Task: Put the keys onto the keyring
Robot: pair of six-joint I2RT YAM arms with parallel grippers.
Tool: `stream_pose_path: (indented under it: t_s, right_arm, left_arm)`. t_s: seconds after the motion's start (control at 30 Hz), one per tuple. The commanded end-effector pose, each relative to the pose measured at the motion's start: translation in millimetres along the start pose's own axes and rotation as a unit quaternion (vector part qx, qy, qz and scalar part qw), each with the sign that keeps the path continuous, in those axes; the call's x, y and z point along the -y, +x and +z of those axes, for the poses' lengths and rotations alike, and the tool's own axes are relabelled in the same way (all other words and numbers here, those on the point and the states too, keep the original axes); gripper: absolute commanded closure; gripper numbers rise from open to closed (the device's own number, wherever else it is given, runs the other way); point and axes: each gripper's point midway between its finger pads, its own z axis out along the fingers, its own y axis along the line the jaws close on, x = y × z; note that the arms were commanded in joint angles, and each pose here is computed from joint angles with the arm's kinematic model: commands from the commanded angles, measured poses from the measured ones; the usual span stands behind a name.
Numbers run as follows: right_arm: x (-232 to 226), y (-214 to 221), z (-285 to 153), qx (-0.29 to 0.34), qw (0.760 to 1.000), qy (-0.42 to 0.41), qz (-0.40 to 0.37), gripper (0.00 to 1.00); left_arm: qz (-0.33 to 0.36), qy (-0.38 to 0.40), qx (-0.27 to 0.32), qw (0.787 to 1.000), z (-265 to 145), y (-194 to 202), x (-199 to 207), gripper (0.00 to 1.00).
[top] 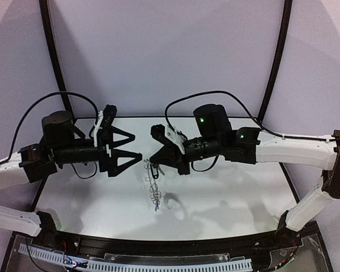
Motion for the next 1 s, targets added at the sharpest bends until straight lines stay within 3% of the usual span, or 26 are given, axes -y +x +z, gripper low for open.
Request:
stream_pose_path:
  t_s: [0.0, 0.17, 0.27, 0.5, 0.57, 0.77, 0.97]
  right_arm:
    - [-15.7, -4.9, 0.0, 0.011, 0.999, -0.042, 0.0, 1.0]
    - [-27.3, -8.5, -8.9, 0.017, 0.996, -0.085, -0.022, 1.0]
    - [-43.0, -9.3, -17.0, 0.009, 0.99, -0.135, -0.041, 1.0]
    - [-44.1, -10.8, -23.8, -0.005, 0.989, -0.138, -0.047, 1.0]
    - [-43.1, -11.1, -25.6, -0.006, 0.99, -0.135, -0.049, 1.0]
    - [-53.6, -11.4, -33.0, -0.011, 0.983, -0.166, -0.076, 1.0]
    - [-41.2, -15.1, -30.2, -0.015, 0.988, -0.132, -0.081, 1.0]
  left_arm:
    - [0.04, 0.033, 0.034, 0.998, -19.5, -8.8, 19.0, 0.02]
    - [0.033, -0.039, 0.013, 0.999, -27.5, 2.8, -3.4, 0.01]
    - [0.081, -0.055, -0.015, 0.995, -27.1, 21.0, -10.5, 0.01]
    - [0.166, -0.086, -0.063, 0.98, -19.7, 43.6, -28.7, 0.01]
    - [0.206, -0.058, -0.094, 0.972, -14.2, 54.8, -24.3, 0.01]
    - [0.242, 0.022, -0.123, 0.962, 7.5, 49.9, -8.8, 0.01]
    - [0.225, 0.115, -0.19, 0.949, 37.2, 56.6, 3.0, 0.06]
